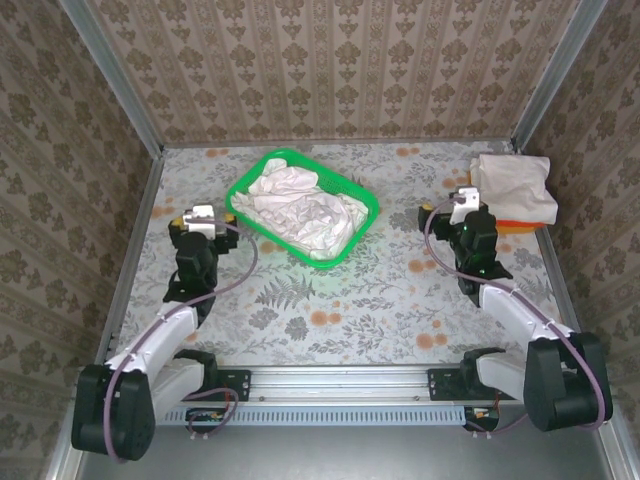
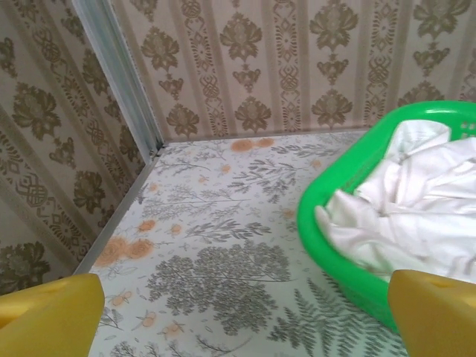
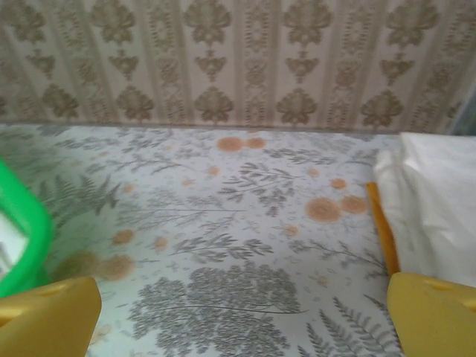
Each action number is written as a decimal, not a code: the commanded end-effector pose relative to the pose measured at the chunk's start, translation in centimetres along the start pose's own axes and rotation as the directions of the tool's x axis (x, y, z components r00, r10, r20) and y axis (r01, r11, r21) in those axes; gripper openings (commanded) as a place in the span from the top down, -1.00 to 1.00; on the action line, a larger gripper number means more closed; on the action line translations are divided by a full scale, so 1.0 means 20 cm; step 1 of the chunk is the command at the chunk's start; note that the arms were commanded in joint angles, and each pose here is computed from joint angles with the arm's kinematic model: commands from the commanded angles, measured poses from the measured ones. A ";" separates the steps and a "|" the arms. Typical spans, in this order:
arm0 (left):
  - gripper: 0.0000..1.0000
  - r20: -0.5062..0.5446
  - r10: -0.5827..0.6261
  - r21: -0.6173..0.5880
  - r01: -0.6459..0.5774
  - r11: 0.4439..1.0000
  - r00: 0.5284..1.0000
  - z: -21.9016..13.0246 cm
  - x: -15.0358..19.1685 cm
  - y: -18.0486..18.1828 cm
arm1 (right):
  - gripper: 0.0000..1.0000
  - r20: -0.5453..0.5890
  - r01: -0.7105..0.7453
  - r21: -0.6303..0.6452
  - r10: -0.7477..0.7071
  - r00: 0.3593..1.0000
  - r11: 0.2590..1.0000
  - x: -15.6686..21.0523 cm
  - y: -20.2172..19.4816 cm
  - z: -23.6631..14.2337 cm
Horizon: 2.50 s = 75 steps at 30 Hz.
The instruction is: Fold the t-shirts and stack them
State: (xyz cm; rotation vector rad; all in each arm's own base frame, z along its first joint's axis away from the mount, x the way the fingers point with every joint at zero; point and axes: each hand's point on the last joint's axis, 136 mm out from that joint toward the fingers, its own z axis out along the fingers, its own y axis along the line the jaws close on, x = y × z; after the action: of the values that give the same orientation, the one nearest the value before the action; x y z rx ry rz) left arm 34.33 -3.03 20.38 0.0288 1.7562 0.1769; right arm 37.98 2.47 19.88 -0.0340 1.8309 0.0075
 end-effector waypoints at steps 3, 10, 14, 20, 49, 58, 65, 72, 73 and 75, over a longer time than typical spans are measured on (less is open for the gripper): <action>-1.00 -0.025 0.001 0.044 0.000 0.999 1.000 -0.05 -0.15 -0.17 | -1.00 -0.117 0.085 -0.296 -0.124 0.985 0.952 -0.08 0.36 0.03; -1.00 -0.092 0.013 0.161 0.002 0.987 0.996 -0.15 -0.14 -0.39 | -1.00 -0.255 0.107 -0.485 -0.257 0.932 0.868 -0.02 0.75 0.27; -1.00 -0.128 -0.001 0.180 0.024 0.983 0.992 -0.19 -0.07 -0.39 | -1.00 -0.399 0.037 -0.496 -0.266 0.877 0.868 0.09 0.83 0.46; -1.00 -0.170 -0.004 0.148 0.030 0.989 0.985 -0.23 -0.01 -0.33 | -0.95 -0.518 -0.055 -0.490 -0.240 0.821 0.870 0.23 0.92 0.68; -1.00 -0.234 -0.116 0.053 0.132 0.990 0.965 -0.25 0.02 -0.23 | 0.50 -0.589 -0.292 -0.256 0.091 0.803 0.922 0.30 1.20 0.54; -1.00 -0.378 -0.384 -0.161 0.348 0.923 0.843 -0.21 0.10 -0.12 | 0.48 -0.531 -0.346 -0.180 0.206 0.822 0.921 0.28 1.50 0.41; -1.00 -0.448 -0.348 -0.067 0.358 0.931 0.823 -0.12 0.01 -0.27 | -0.15 -0.399 -0.309 -0.332 0.164 0.902 0.891 0.12 1.47 0.32; -0.99 -0.522 -0.203 0.104 0.298 0.949 0.828 0.04 -0.14 -0.65 | -0.58 -0.229 -0.124 -0.433 0.024 0.973 0.893 0.06 1.19 0.06; -0.99 -0.528 -0.172 0.137 0.283 0.949 0.832 0.06 -0.16 -0.73 | -0.61 -0.211 -0.095 -0.446 -0.001 0.977 0.890 0.08 1.15 0.01; -1.00 -0.549 -0.110 0.177 0.244 0.954 0.828 0.11 -0.18 -0.87 | -0.67 -0.177 -0.039 -0.483 -0.054 0.983 0.875 0.09 1.11 -0.08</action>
State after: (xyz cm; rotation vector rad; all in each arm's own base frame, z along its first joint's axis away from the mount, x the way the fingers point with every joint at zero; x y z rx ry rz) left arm 38.05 -17.21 21.76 -0.1448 2.2595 -0.1787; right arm 36.98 24.88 16.89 -0.2507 2.0734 0.4975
